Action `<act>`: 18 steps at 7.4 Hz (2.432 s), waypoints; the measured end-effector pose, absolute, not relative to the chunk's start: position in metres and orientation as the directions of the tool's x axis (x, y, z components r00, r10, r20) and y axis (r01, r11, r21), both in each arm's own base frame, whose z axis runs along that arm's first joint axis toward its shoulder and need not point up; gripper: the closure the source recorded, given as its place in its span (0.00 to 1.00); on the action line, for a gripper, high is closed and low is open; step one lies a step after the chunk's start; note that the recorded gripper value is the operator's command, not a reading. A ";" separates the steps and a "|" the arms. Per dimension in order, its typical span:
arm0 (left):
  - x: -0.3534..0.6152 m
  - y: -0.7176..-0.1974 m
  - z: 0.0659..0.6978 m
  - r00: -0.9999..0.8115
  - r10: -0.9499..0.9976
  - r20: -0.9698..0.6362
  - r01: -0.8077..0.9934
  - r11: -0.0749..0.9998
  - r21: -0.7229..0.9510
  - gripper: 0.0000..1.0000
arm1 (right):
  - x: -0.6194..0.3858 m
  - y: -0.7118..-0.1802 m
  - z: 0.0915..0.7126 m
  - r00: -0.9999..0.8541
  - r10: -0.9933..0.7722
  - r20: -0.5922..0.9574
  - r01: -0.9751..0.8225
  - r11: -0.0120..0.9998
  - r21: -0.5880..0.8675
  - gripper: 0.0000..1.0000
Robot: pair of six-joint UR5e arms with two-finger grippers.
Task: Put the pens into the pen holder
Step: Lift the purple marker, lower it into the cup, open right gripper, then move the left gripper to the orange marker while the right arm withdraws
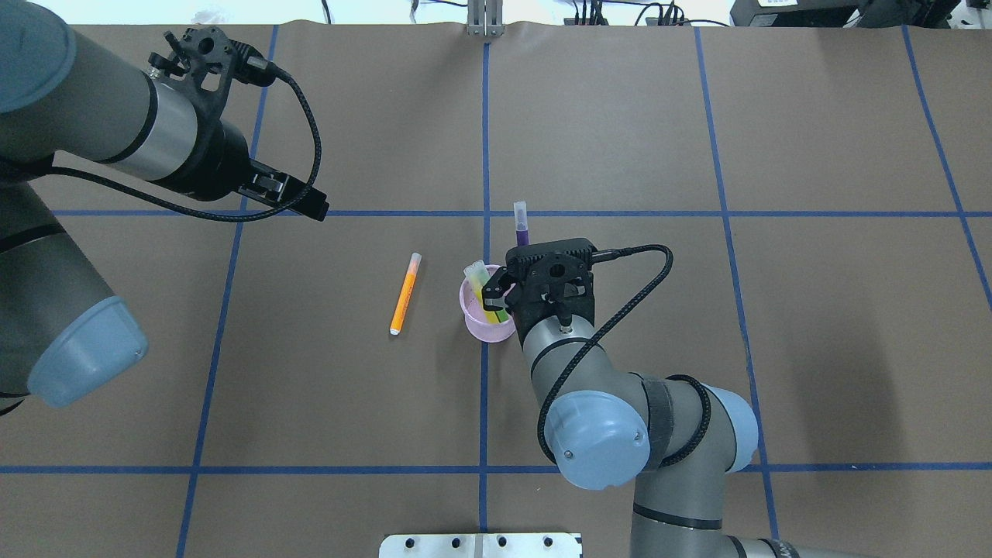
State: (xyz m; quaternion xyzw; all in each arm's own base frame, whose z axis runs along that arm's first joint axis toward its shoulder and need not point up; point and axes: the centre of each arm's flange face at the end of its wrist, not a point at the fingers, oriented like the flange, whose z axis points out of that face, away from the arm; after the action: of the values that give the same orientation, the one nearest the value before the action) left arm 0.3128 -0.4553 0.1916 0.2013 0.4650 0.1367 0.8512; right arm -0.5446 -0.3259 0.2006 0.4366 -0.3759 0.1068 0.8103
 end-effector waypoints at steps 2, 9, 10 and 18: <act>0.314 -0.457 0.194 0.533 0.418 -0.736 -0.048 0.883 0.467 0.00 | -0.557 -0.321 0.188 0.695 -0.167 0.699 -0.501 0.585 0.638 1.00; 0.317 -0.459 0.195 0.535 0.418 -0.734 -0.051 0.883 0.466 0.00 | -0.576 -0.321 0.185 0.722 -0.184 0.667 -0.474 0.572 0.670 0.02; 0.317 -0.459 0.195 0.535 0.418 -0.734 -0.051 0.883 0.466 0.00 | -0.574 -0.320 0.181 0.715 -0.186 0.674 -0.479 0.572 0.666 0.01; 0.425 -0.429 0.212 0.572 0.373 -0.731 -0.102 0.916 0.387 0.00 | -0.390 -0.516 0.205 0.652 -0.049 0.756 -0.248 0.929 0.274 0.00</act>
State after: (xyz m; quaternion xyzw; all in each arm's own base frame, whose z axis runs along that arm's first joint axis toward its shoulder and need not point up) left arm 0.4252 -0.4293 0.2119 0.1529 0.4423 0.1359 0.8732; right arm -0.3898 -0.5157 0.2053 0.1794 -0.4132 0.0557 0.8911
